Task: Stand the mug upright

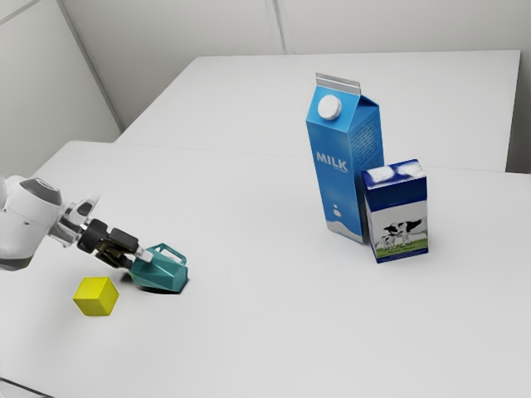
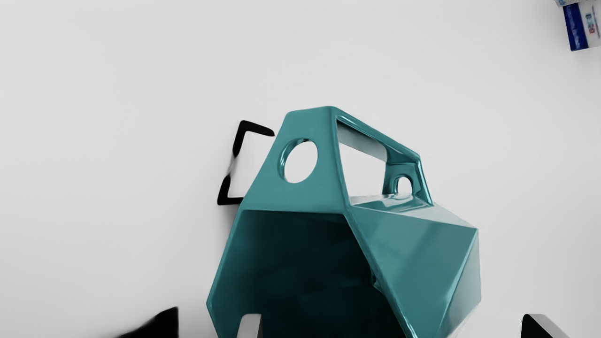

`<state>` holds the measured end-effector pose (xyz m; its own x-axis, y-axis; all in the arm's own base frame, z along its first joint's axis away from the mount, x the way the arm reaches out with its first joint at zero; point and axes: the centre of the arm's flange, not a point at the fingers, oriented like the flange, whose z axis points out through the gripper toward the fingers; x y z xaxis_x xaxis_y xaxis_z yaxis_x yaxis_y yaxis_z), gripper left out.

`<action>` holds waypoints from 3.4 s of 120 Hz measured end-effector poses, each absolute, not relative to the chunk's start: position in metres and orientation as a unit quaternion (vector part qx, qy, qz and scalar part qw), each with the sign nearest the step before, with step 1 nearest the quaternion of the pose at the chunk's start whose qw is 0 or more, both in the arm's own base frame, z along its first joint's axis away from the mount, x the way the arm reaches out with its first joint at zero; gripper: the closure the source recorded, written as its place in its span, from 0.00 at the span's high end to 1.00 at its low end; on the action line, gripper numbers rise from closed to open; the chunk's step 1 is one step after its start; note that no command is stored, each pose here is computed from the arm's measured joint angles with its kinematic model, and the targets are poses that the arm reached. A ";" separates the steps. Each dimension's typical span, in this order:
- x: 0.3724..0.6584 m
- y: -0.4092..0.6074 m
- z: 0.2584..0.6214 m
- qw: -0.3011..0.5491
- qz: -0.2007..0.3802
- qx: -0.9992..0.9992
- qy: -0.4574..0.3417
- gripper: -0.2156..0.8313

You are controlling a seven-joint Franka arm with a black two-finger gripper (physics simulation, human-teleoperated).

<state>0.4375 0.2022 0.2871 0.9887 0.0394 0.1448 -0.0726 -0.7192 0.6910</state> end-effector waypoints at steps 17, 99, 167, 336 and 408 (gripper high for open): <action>0.438 0.200 0.288 0.385 0.081 0.919 -0.011 0.79; 0.440 0.193 0.287 0.400 0.091 0.912 -0.021 0.38; 0.448 0.179 0.299 0.406 0.105 0.907 -0.038 0.09; 0.526 0.004 0.407 0.009 0.046 0.960 -0.277 0.05; 0.540 -0.048 0.363 -0.005 0.034 0.967 -0.253 0.05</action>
